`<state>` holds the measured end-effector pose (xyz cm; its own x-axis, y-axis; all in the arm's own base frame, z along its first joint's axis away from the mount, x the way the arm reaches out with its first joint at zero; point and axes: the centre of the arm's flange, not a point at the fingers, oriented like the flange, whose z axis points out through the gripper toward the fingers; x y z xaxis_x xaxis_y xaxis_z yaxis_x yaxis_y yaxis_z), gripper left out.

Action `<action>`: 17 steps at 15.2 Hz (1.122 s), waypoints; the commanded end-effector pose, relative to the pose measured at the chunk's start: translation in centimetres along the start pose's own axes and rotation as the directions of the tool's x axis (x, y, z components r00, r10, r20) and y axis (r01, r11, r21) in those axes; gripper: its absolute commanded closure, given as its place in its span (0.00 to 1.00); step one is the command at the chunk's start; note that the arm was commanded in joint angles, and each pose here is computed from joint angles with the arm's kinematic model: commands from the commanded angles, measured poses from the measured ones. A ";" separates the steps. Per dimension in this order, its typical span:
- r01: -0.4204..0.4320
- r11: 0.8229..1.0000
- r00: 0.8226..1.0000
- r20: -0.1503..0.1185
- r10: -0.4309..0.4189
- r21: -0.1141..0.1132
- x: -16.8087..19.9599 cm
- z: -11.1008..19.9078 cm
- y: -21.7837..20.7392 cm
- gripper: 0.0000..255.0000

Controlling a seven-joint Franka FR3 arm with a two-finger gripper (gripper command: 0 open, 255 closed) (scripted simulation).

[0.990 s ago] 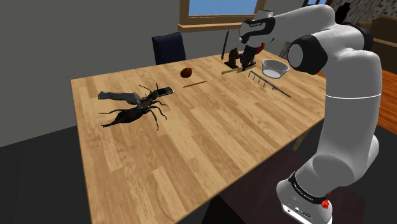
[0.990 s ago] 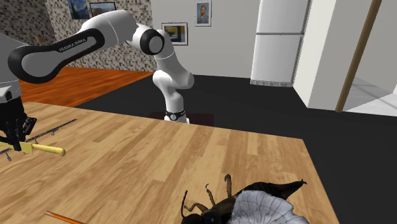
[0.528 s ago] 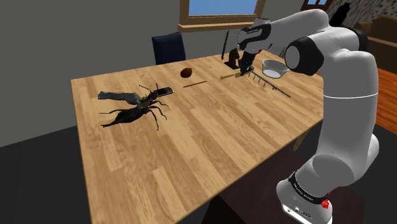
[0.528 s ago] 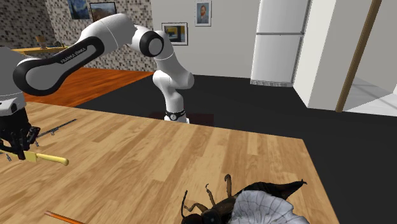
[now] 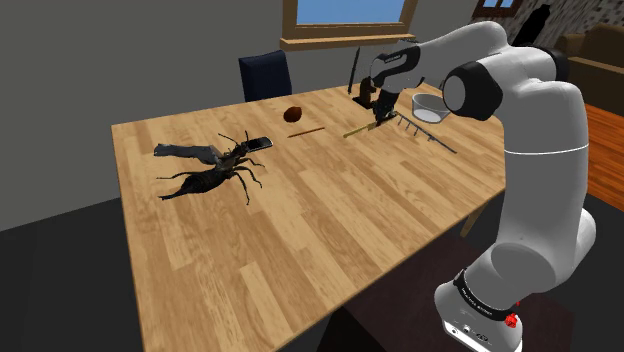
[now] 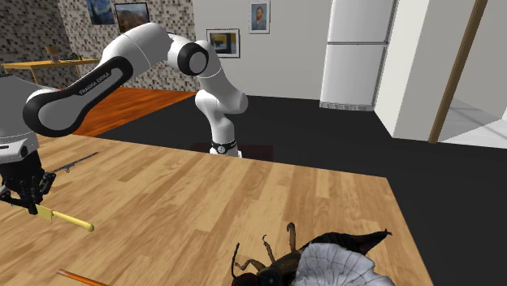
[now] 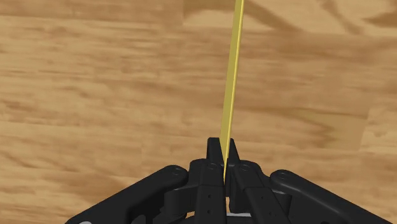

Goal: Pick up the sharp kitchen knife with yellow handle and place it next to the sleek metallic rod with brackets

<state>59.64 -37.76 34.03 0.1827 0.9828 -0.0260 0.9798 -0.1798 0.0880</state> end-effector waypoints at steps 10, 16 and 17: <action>0.000 1.000 1.000 0.000 0.000 0.000 0.0 0.0 0.0 0.00; 0.000 1.000 1.000 0.000 0.000 0.000 0.0 -5.0 0.0 0.00; 0.000 1.000 1.000 0.000 0.000 0.000 0.0 -5.0 0.0 0.00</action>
<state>59.30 -37.58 38.77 0.1826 0.9828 -0.0265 0.9797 -0.1797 0.0893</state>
